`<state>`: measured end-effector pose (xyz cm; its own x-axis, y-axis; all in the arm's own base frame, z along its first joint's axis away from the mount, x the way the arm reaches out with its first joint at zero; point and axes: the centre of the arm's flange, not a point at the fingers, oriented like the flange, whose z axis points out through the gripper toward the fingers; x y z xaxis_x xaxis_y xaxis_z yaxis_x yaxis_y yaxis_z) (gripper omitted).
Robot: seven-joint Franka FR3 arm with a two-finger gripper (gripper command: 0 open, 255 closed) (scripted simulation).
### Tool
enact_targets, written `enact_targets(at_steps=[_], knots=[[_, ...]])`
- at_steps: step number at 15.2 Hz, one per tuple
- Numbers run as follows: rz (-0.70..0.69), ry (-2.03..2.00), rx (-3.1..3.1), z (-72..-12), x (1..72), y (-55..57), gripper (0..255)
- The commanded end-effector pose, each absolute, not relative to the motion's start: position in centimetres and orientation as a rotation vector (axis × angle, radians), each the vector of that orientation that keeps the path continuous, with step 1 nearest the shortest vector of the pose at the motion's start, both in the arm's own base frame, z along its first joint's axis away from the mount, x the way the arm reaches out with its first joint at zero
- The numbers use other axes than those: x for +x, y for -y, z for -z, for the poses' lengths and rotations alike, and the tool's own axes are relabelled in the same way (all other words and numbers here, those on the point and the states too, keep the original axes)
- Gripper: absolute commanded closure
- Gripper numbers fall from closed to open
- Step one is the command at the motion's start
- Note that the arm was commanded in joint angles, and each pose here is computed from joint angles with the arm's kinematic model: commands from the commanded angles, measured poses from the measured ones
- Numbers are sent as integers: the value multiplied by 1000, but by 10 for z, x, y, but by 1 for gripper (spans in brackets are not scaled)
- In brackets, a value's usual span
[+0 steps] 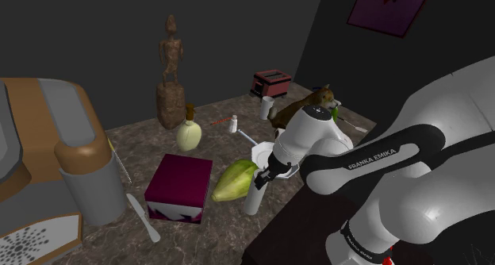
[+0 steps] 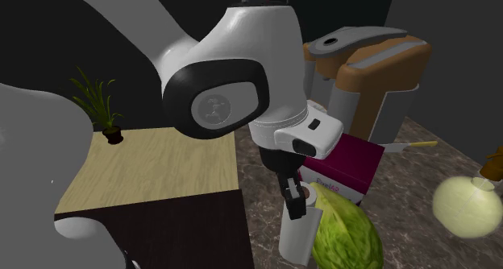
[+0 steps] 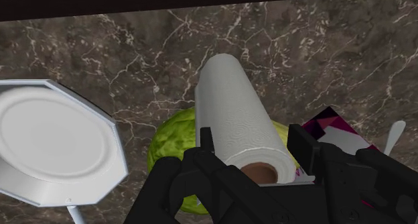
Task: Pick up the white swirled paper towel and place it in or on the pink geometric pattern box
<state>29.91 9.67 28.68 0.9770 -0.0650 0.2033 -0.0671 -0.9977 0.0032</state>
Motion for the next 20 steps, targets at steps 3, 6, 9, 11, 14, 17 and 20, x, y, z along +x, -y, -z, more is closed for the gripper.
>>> enact_targets(at_steps=[3,6,9,11,14,17,20], knots=[[-319,104,3113,-297,299,-97,255],[-319,104,3113,-313,299,-97,255],[-319,104,3113,-329,299,-97,255],[-319,104,3113,-339,299,-97,255],[-319,104,3113,-355,299,-97,255],[-319,104,3113,-371,299,-97,255],[-319,104,3113,-387,299,-97,255]])
